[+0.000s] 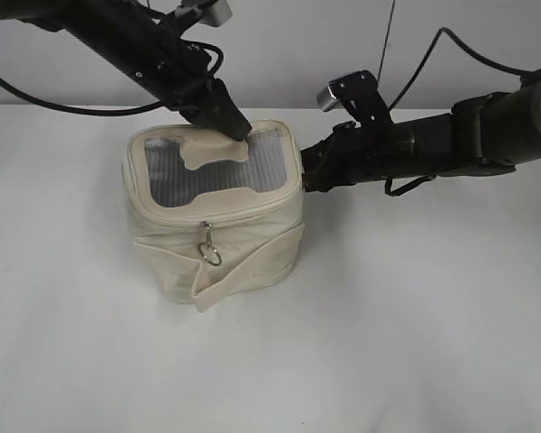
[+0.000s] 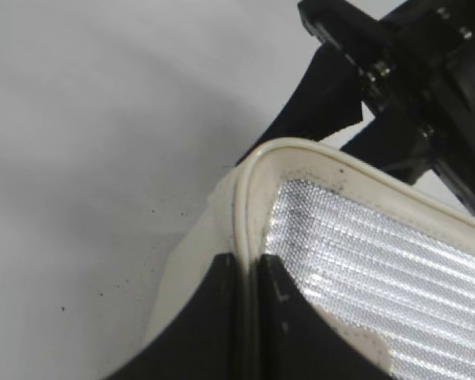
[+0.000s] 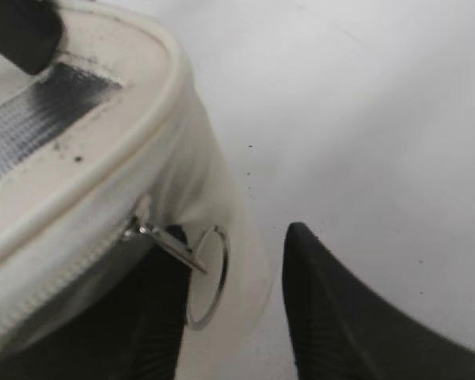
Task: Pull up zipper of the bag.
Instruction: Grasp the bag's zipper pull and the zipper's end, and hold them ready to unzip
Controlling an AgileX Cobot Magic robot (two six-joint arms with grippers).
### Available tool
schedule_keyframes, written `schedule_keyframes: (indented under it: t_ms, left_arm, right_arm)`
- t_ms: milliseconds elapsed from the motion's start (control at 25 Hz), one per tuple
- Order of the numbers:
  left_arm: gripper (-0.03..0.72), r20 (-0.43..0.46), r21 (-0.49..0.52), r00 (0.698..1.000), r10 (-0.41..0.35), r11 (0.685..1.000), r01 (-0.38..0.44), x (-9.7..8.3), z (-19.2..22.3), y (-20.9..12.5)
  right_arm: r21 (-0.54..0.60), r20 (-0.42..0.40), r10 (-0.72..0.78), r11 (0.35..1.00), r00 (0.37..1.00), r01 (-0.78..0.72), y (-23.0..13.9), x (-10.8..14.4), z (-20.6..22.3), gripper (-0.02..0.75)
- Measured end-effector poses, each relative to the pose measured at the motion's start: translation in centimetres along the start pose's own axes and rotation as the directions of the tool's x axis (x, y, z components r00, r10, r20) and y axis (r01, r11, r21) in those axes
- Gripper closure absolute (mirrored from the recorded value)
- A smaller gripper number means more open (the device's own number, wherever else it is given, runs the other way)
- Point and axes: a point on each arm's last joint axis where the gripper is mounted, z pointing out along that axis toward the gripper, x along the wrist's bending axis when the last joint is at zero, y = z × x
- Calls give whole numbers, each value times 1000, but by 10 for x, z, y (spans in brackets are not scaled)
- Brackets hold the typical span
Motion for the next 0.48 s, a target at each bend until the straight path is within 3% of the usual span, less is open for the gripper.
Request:
schedule_keyframes:
  t_ms: [80,160,480]
  left_arm:
    - [638,-1,2,1000,2,1000,-2,0,0,0]
    - [638,-2,3,1000,2,1000,-2,0,0,0]
    - [638,-11,-3,1000,-17,1000,17,0,0,1]
  right_arm:
    - [3,4,-7,1000,1000,7,2,1,2,657]
    - [7,8,13,1000,1000,-13,2,2,2,720]
    - [55,24,163,985,986,-164,-20,18,-32,729]
